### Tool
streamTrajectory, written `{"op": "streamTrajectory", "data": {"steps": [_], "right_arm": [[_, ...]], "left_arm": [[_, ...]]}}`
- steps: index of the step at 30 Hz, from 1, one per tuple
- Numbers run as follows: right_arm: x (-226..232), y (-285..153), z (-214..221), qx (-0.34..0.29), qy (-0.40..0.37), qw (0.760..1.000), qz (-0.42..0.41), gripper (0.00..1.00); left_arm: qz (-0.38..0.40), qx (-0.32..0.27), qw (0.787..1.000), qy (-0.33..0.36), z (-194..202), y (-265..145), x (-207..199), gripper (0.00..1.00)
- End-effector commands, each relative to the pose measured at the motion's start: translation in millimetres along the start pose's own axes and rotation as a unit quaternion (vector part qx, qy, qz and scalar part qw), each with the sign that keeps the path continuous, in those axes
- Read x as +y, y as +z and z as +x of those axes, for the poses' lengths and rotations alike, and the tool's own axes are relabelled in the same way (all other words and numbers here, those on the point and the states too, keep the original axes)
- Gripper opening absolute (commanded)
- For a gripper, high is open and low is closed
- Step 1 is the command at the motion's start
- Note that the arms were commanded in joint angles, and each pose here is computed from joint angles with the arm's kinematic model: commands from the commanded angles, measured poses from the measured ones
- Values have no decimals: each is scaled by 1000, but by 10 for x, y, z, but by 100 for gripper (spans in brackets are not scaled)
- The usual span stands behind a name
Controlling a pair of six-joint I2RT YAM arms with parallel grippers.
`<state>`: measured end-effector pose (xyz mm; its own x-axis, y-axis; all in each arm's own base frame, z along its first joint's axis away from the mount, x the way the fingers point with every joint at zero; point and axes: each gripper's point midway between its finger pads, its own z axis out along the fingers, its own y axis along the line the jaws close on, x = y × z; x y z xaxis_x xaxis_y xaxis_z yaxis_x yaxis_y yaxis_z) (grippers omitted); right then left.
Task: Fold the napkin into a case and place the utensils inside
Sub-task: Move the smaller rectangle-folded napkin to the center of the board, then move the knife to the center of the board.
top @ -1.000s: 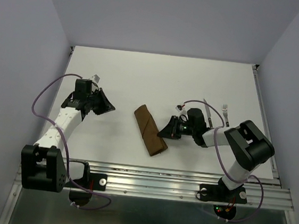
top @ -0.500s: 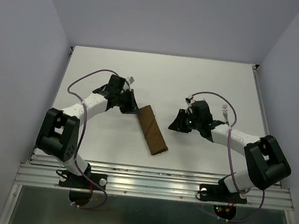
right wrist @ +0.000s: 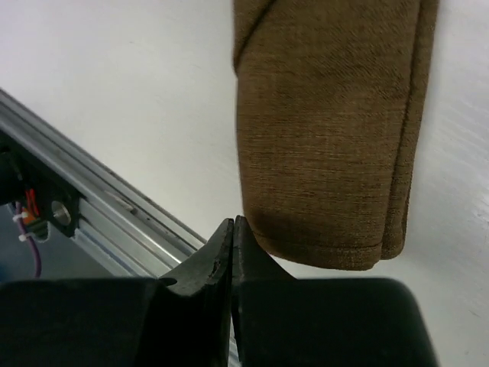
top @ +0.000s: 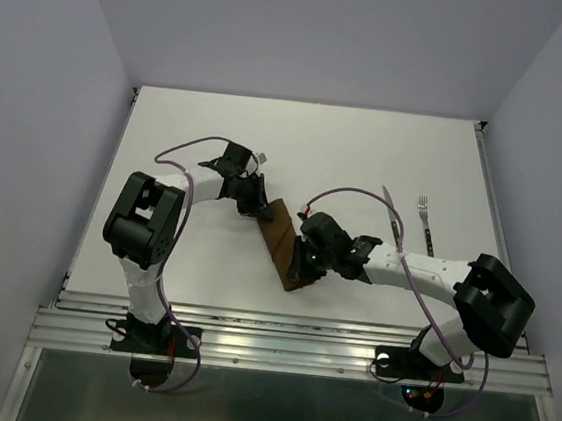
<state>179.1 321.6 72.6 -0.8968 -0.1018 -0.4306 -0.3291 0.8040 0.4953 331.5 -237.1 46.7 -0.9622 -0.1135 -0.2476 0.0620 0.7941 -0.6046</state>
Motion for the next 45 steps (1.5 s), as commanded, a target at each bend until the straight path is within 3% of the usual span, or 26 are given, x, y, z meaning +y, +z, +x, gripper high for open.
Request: {"op": "streamTrajectory", "data": {"steps": [1, 14, 19, 24, 26, 29, 31, 34, 38, 45], "right_arm": [[-289, 131, 81, 0, 36, 997, 70, 2], [-1104, 90, 94, -21, 15, 975, 220, 1], [-1371, -19, -201, -44, 3, 966, 255, 1], [-1234, -101, -553, -73, -30, 967, 241, 4], [-1120, -188, -760, -98, -33, 968, 229, 23], [-1069, -334, -997, -128, -37, 967, 215, 69], [-1139, -507, -1232, -156, -25, 963, 216, 77], [-1469, -774, -1472, -182, 16, 953, 242, 87], [-2064, -1056, -1524, -189, 100, 935, 283, 90], [-2733, -1149, -1067, -115, 184, 897, 384, 85]], "left_arm": [[5, -10, 1000, 18, -91, 35, -43, 0], [-9, -22, 999, 22, -168, -13, -44, 0], [-13, -24, 999, 22, -168, -46, -48, 0], [-10, -38, 999, 28, -288, -102, -127, 0], [-13, -42, 999, 32, -329, -143, -165, 0], [-11, -58, 997, 41, -446, -262, -281, 0], [-4, -76, 996, 50, -537, -385, -397, 0], [-7, -96, 994, 55, -666, -536, -513, 6], [-6, -117, 990, 72, -810, -737, -668, 10], [-12, -135, 987, 90, -854, -993, -768, 12]]}}
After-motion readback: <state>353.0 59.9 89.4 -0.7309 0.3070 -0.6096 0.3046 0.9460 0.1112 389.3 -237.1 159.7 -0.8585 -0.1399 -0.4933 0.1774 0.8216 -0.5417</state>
